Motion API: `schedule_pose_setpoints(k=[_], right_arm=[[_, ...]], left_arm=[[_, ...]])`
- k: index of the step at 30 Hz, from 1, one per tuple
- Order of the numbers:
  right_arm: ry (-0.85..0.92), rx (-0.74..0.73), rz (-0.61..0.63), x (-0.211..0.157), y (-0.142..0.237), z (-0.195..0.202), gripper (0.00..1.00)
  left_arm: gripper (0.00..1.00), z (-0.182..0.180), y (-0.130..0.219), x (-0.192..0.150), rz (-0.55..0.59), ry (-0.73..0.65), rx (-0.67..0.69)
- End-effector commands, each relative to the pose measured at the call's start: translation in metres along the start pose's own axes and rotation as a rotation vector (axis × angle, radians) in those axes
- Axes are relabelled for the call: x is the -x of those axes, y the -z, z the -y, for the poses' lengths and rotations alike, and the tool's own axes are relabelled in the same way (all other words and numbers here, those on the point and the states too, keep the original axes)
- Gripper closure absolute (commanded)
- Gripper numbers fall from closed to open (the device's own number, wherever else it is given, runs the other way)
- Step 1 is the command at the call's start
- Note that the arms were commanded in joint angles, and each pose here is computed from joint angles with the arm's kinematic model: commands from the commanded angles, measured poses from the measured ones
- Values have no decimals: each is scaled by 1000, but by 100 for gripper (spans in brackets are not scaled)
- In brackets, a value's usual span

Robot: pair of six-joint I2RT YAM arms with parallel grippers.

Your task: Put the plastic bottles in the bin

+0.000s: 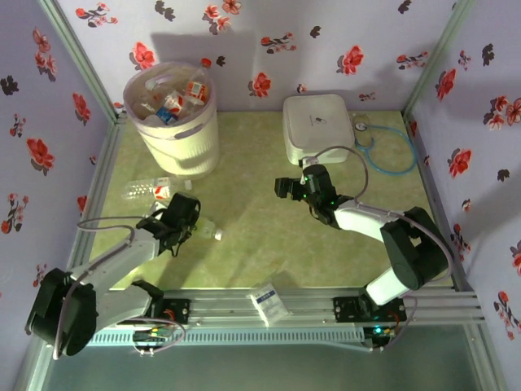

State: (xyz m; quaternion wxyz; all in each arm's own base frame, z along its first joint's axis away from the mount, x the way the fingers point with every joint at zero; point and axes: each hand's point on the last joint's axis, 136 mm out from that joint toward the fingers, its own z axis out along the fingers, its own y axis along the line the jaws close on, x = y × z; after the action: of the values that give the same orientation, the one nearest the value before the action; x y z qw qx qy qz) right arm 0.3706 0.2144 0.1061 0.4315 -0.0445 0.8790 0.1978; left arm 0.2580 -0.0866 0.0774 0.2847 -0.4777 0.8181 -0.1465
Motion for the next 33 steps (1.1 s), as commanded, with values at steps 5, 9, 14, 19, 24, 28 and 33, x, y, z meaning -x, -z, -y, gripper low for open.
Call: schedule_pose_setpoints(k=[5,9,14,19,24,28,33], right_arm=[[41,-33,11,9,0,5,1],[23,-31,11,6,-1,6,1],[30,-22,7,6,1,4,1],[28,-7,13,8,7,1,1],[-4,-13,23,5,21,5,1],[12,-33,28,1,36,11,1],[-1,-71,41,-8,54,24,1]], left_arm=[[53,33,62,54,191,-123,-37],[56,63,120,97,331,-287,-125],[67,103,194,151,483,-446,-219],[72,173,243,182,548,-633,-351],[79,247,246,204,583,-792,-439],[85,297,254,235,716,-785,-523],[94,331,225,267,745,-775,-500]])
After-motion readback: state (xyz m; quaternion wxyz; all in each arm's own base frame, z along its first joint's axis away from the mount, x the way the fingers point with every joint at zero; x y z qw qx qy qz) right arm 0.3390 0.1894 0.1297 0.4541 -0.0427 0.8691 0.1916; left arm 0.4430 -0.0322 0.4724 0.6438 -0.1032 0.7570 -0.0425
